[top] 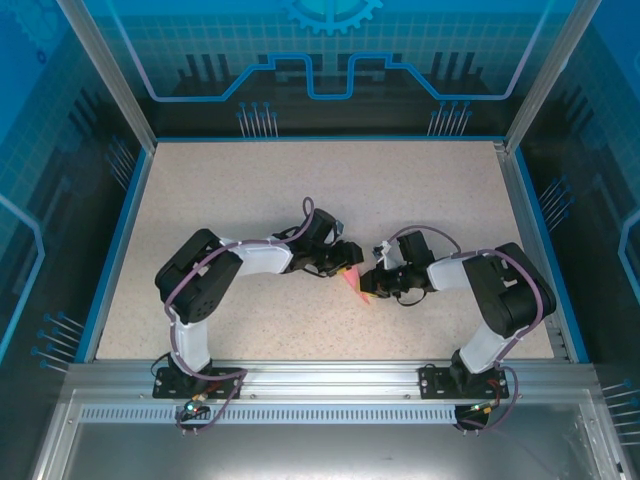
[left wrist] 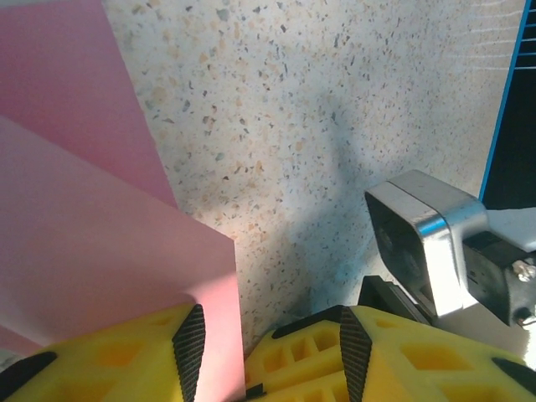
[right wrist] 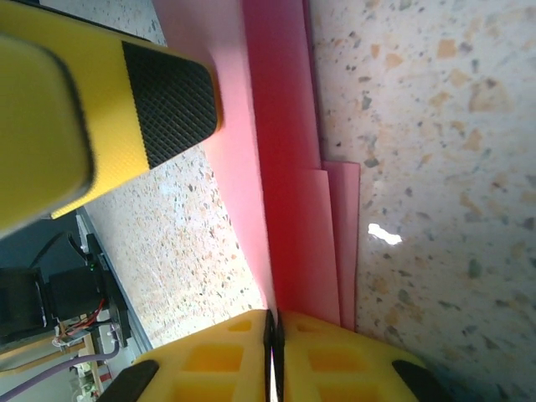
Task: Fold a paper plane with a square sheet of paper (pick it up from the middle)
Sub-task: Fold the wing for the fifth time at the center of the table.
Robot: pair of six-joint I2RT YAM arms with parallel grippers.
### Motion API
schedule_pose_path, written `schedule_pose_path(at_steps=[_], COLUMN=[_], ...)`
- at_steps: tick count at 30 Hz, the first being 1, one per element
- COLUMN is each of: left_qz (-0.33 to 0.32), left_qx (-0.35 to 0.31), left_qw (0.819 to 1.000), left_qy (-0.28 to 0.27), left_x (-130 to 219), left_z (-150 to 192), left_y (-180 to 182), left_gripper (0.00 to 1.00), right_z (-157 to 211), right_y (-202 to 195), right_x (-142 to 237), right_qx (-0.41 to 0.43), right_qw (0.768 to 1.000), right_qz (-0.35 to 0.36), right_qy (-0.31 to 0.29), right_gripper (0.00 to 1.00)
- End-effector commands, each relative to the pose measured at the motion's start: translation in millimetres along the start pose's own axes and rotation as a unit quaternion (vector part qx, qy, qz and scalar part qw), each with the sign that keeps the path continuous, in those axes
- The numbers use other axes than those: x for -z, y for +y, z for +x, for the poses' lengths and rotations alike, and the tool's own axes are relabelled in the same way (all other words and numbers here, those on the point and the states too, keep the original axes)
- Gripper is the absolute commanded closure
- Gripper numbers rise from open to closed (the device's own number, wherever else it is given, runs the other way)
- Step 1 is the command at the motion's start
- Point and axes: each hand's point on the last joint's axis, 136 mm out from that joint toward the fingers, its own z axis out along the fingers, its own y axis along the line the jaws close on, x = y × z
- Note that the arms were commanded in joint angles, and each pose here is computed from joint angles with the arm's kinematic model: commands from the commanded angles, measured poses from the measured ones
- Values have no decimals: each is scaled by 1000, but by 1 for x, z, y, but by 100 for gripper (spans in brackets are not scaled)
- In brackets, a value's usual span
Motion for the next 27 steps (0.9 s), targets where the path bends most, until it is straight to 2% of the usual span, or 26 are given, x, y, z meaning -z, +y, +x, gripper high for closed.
schedule_pose_path(at_steps=[1,6,10,15,18,27], left_qz=[-19,-29,-25,-22,-21,-13], left_qx=[-6,1,1,-2,-1,-2], left_qw=[1000,1000,1000,1000,1000,1000], left_qy=[0,0,-5,-8,-9,-11], left_x=[-6,-8,-7,-5,-5,-4], left_z=[-2,-2,-4,-6,-7,-9], left_y=[8,15,12,9,9,5], left_gripper=[51,51,51,51,51,51], right_z=[4,2,1,-4,-5,-4], right_y=[-8,-1,5,3,1,-4], right_x=[-1,0,4,14,15,3], right_qx=[-6,2,22,62,83,96], right_qw=[1000,1000,1000,996,993,989], right_qz=[25,15,19,70,89,111], right_qy=[8,9,7,-4,0,20], right_gripper=[90,89,80,64,58,53])
